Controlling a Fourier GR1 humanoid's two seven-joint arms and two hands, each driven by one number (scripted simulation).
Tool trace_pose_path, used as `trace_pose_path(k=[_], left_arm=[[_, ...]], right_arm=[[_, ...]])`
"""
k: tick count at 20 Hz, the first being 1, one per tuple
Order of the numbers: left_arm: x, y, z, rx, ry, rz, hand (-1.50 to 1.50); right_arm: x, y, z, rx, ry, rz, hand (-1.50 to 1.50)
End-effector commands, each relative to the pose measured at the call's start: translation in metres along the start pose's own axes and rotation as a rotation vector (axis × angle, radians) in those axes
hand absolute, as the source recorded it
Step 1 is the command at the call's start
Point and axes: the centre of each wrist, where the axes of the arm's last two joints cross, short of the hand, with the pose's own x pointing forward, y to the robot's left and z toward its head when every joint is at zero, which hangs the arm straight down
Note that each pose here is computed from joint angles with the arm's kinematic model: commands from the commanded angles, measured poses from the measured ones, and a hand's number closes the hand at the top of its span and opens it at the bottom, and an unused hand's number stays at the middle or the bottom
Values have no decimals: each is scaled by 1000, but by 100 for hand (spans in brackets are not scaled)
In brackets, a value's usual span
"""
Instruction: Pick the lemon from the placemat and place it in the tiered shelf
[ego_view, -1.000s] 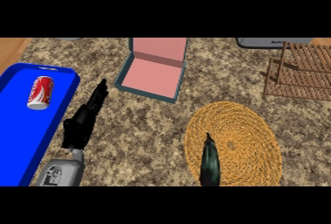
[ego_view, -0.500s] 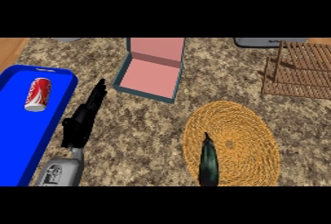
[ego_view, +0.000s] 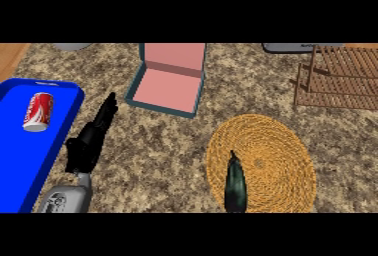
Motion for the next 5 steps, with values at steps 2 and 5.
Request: trace_pose_path(k=[2,5], left_arm=[[7,0,0,23,4,7,0],[8,11,-4,23,5,13,0]], right_arm=[[-25,-60,0,73,4,56,-150],[-49,-81,2,88,12,40,-150]])
